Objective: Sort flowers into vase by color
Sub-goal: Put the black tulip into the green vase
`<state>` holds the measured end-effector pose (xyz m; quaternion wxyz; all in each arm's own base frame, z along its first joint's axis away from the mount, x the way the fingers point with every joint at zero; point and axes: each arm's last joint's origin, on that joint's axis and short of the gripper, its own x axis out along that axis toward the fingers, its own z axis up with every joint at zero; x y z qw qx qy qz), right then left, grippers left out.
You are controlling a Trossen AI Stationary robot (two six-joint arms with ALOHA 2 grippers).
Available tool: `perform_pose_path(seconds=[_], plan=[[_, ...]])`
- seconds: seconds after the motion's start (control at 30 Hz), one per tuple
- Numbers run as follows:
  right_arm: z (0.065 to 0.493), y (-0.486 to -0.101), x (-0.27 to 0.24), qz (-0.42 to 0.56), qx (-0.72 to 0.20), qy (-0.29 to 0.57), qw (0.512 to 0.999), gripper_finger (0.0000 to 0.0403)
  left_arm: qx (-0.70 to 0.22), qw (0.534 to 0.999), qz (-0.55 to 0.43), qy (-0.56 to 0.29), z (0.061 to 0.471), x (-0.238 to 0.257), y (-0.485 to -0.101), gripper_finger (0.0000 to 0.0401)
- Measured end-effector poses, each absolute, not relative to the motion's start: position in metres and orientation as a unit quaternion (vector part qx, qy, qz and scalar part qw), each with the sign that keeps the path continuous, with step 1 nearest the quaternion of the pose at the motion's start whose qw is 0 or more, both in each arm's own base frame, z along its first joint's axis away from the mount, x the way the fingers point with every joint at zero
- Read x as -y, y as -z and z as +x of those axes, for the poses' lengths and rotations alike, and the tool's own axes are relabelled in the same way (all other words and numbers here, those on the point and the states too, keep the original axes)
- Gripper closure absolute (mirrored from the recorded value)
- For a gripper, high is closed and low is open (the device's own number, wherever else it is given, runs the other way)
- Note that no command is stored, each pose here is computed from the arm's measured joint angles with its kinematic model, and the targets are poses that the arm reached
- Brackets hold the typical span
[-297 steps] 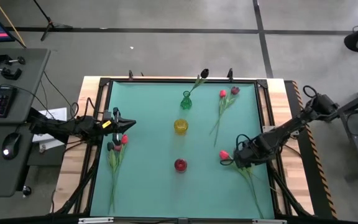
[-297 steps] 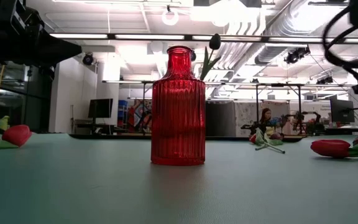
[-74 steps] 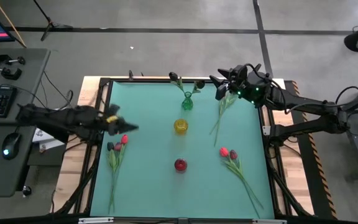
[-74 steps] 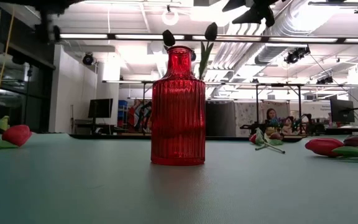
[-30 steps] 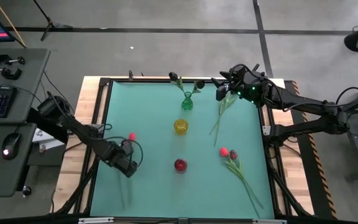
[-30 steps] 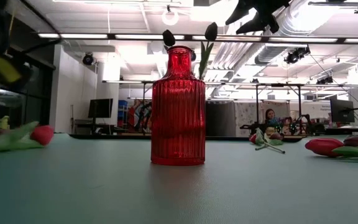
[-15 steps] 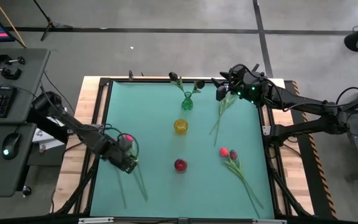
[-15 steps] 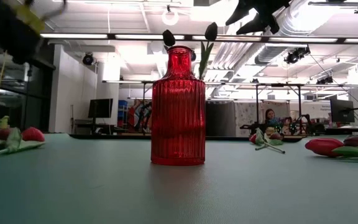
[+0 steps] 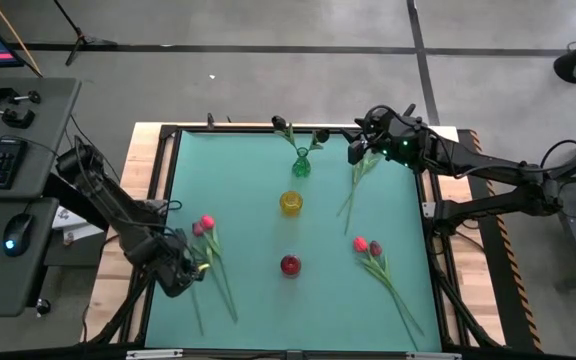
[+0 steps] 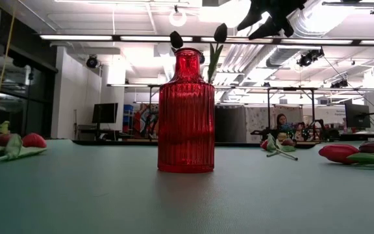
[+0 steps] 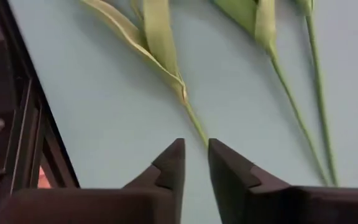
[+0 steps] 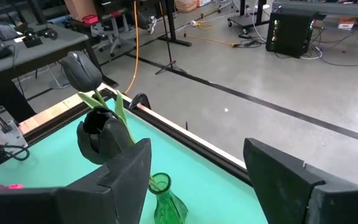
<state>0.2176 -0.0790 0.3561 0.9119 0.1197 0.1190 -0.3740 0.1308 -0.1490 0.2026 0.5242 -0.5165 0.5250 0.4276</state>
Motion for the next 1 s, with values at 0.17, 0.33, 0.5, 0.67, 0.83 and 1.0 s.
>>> perform_pose_path(seconds=[0.17,0.33,0.5,0.67,0.83,1.0], plan=[[0.218,-0.356,0.079,0.120,-0.119,0.374,0.912,0.0158,-0.520,0.504,-0.516,-0.457,0.126,0.144,-0.192,0.0280],[0.217,-0.355,0.079,0.119,-0.124,0.374,0.911,0.0158,-0.505,0.492,-0.534,-0.467,0.131,0.135,-0.178,0.0222],[0.217,-0.354,0.079,0.119,-0.130,0.375,0.910,0.0158,-0.491,0.485,-0.543,-0.478,0.135,0.128,-0.170,0.0190],[0.217,-0.354,0.079,0.119,-0.130,0.375,0.910,0.0158,-0.489,0.479,-0.548,-0.481,0.133,0.124,-0.160,0.0185],[0.217,-0.354,0.079,0.119,-0.131,0.375,0.910,0.0158,-0.490,0.478,-0.549,-0.480,0.132,0.123,-0.155,0.0185],[0.217,-0.354,0.079,0.118,-0.133,0.375,0.910,0.0158,-0.491,0.478,-0.542,-0.487,0.132,0.122,-0.153,0.0185]])
